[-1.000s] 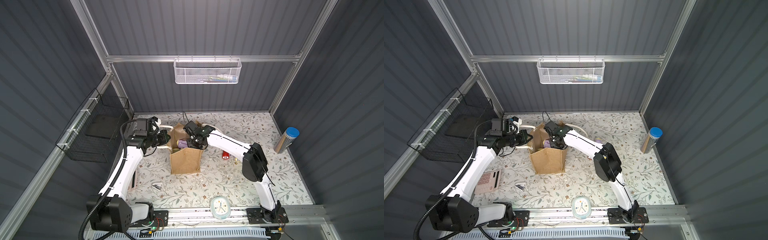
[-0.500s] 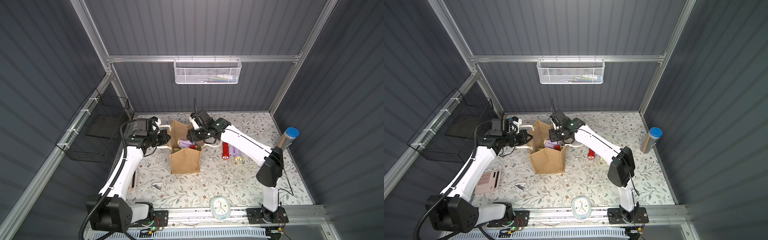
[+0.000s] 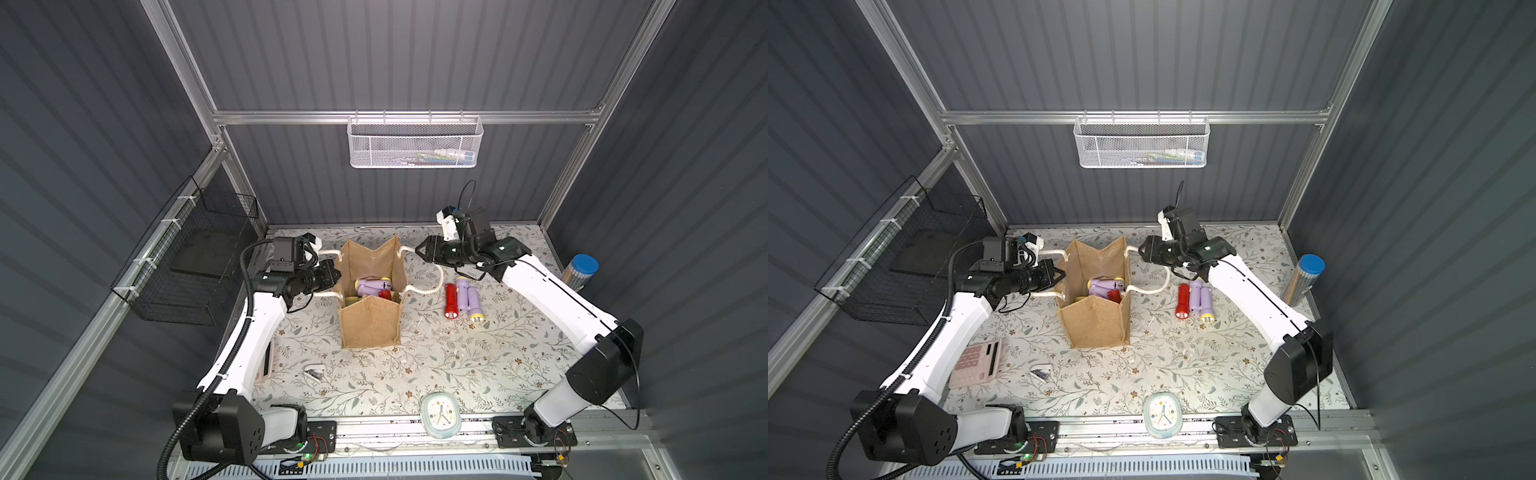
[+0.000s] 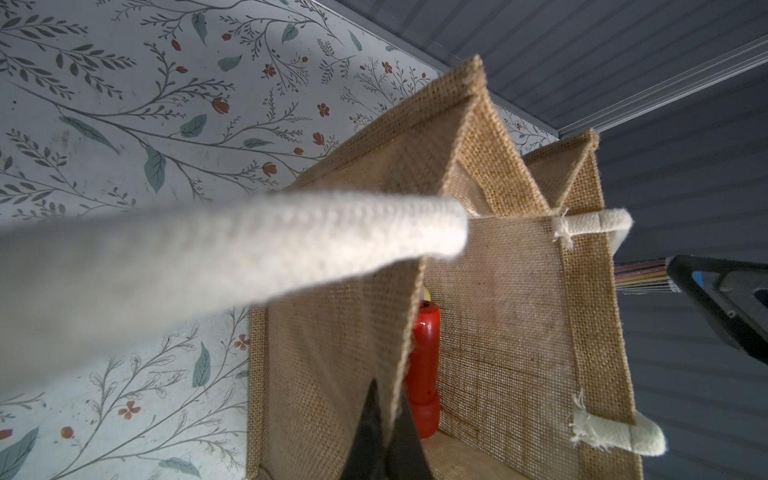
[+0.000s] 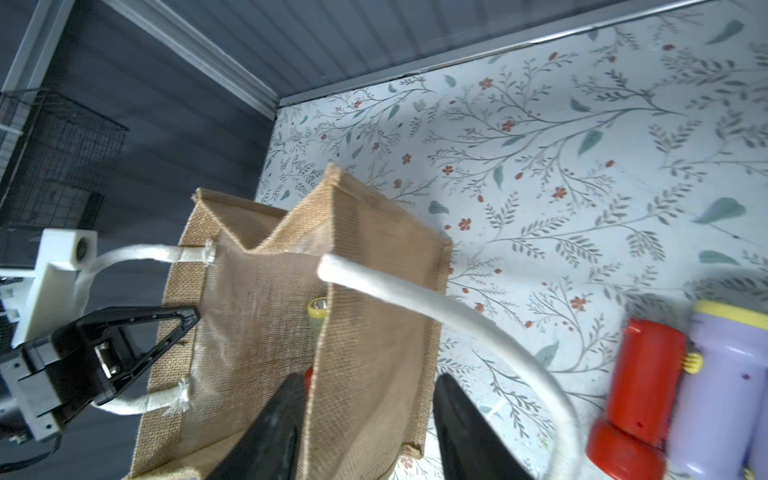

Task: Put the flashlights into the tote bags
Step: Place the flashlight in the canvas bag, then pick up the flashlight from the center of the board.

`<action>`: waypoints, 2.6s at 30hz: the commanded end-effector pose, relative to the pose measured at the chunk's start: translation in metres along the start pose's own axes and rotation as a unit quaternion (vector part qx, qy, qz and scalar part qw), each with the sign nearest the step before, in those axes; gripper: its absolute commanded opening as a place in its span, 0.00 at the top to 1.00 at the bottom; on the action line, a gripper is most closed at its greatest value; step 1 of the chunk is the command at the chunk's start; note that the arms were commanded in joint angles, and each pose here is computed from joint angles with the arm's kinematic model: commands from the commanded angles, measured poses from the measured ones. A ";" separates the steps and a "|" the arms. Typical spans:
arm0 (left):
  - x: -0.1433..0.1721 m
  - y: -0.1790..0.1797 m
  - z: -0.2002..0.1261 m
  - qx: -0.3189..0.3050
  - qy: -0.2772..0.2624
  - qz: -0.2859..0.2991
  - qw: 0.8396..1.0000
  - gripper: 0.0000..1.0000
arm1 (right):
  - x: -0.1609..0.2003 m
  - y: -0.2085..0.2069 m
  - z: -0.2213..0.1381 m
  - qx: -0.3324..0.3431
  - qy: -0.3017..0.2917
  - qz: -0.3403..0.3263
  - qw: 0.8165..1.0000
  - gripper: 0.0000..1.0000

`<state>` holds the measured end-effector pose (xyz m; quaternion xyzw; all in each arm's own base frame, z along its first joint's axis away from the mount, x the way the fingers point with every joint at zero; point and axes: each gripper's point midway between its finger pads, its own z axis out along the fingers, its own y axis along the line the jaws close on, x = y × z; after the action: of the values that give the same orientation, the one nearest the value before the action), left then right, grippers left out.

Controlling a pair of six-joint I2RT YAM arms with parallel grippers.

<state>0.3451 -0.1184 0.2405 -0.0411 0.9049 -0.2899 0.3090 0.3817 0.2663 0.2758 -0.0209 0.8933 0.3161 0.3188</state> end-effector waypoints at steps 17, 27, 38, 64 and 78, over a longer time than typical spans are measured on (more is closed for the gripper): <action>-0.008 -0.002 -0.005 -0.005 -0.019 0.003 1.000 1.00 | 0.077 -0.163 0.033 0.187 0.064 0.097 0.975 0.50; -0.010 -0.002 -0.002 -0.005 -0.017 0.000 1.000 1.00 | 0.084 -0.181 0.070 0.222 0.105 0.074 0.967 0.52; -0.011 0.002 0.000 -0.016 -0.013 0.000 1.000 1.00 | 0.088 -0.197 0.092 0.263 0.144 0.065 0.952 0.53; -0.011 0.009 -0.003 -0.038 -0.015 0.004 0.999 1.00 | 0.112 -0.222 0.120 0.323 0.194 0.031 0.926 0.53; -0.011 0.007 -0.005 -0.035 -0.018 0.004 0.999 1.00 | 0.110 -0.232 0.131 0.345 0.187 0.001 0.920 0.50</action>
<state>0.3514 -0.1078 0.2335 -0.0566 0.9118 -0.2583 0.3143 0.4211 0.1794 0.0166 0.0401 0.9896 0.0018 0.1382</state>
